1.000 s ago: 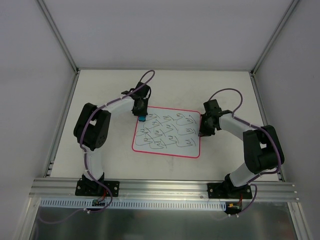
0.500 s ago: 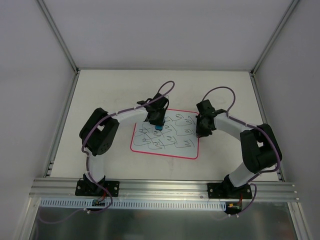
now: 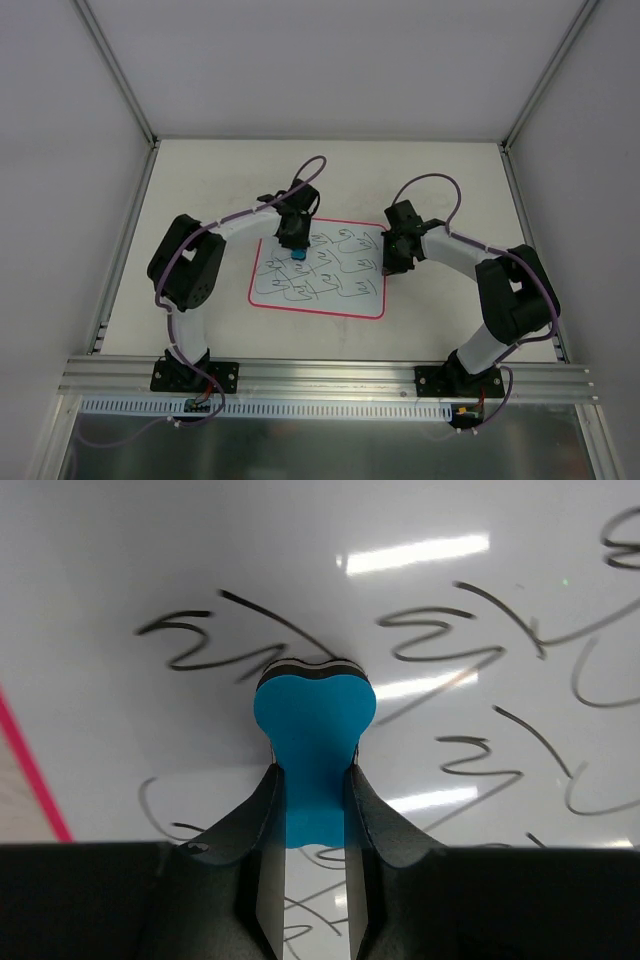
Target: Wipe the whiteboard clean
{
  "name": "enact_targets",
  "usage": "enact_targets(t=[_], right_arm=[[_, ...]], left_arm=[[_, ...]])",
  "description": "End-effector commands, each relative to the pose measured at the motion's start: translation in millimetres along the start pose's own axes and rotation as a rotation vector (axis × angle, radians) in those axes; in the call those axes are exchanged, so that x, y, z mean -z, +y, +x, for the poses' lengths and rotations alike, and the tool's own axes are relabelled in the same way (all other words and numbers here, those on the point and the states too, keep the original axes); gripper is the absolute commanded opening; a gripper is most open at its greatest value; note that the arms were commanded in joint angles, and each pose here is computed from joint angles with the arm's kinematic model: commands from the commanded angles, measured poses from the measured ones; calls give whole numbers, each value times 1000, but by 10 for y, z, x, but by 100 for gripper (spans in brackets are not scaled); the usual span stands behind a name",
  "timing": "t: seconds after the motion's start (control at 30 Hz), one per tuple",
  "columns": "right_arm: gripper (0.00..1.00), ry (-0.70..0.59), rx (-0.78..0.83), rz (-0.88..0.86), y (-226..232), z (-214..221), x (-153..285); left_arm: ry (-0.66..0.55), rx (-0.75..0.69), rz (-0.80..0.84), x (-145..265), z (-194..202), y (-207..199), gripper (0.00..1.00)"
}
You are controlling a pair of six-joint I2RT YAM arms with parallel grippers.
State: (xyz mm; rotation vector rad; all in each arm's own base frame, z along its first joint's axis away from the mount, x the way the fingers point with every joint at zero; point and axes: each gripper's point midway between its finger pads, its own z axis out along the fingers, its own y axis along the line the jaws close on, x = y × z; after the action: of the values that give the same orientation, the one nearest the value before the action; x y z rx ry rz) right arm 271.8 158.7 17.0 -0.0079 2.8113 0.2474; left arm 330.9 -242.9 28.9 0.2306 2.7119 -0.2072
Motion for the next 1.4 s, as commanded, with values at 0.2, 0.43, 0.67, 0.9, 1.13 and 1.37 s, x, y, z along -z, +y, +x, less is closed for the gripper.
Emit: enact_targets(t=[0.2,0.43,0.67,0.9,1.13,1.37], right_arm=[[13,46,3,16,-38,133,-57],[13,54,5,17,-41,154,-73],[13,47,6,19,-47,149,-55],[13,44,7,18,-44,147,-50],[13,41,0,21,-54,161,-42],[12,52,-6,32,-89,216,-68]], left_arm=[[16,25,-257,45,-273,1075,1],[43,-52,-213,-122,-400,1059,1],[111,-180,-132,-297,-188,639,1],[160,-331,-15,-466,65,-116,1],[172,-324,11,-434,152,-319,0],[116,-126,-49,-92,-11,144,0]])
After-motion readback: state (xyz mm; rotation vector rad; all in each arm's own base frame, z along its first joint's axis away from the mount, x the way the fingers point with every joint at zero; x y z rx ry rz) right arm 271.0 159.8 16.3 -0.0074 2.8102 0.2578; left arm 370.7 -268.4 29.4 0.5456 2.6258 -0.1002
